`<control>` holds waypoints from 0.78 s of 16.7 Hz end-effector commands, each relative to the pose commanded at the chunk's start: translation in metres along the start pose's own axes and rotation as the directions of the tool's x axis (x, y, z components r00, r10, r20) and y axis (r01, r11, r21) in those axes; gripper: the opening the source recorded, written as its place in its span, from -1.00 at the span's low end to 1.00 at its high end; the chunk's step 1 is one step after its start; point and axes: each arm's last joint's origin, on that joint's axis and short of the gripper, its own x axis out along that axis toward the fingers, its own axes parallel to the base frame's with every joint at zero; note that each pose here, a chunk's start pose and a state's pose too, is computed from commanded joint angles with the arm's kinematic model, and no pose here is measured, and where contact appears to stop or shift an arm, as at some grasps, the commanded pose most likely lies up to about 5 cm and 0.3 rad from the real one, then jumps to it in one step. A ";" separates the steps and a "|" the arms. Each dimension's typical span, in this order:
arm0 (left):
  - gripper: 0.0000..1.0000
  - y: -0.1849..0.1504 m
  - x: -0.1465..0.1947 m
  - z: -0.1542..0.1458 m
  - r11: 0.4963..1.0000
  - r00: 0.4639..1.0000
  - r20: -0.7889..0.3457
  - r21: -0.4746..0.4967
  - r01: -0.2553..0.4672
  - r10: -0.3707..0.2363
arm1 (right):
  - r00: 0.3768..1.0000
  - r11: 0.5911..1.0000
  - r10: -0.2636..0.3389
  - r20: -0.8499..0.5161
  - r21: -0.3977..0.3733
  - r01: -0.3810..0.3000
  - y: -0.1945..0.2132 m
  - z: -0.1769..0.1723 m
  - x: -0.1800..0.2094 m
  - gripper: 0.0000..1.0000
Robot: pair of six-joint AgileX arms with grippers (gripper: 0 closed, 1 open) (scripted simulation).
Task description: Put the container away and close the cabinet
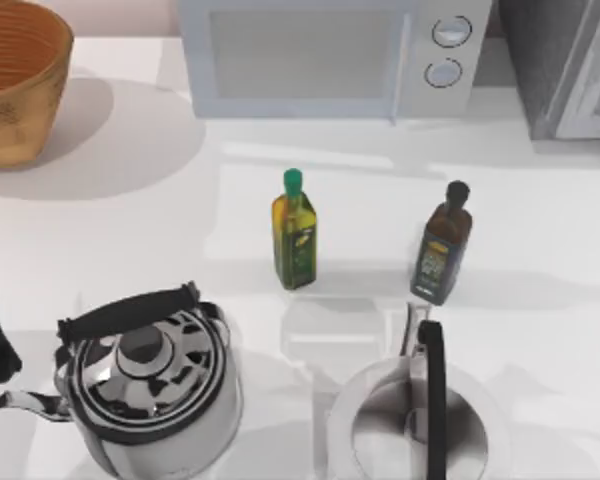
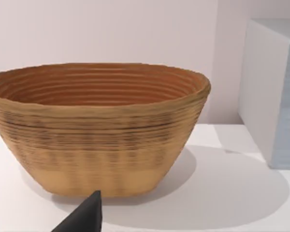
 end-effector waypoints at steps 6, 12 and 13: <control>1.00 0.000 0.000 0.000 1.000 1.000 0.000 0.000 0.000 0.000 | 1.000 1.000 -0.010 0.004 -0.006 0.010 -0.027 0.028 0.011 1.00; 1.00 0.000 0.000 0.000 1.000 1.000 0.000 0.000 0.000 0.000 | 1.000 1.000 -0.006 -0.009 0.016 0.006 -0.070 0.121 0.032 1.00; 1.00 0.000 0.000 0.000 1.000 1.000 0.000 0.000 0.000 0.000 | 1.000 1.000 -0.004 -0.012 0.021 0.005 -0.073 0.143 0.033 1.00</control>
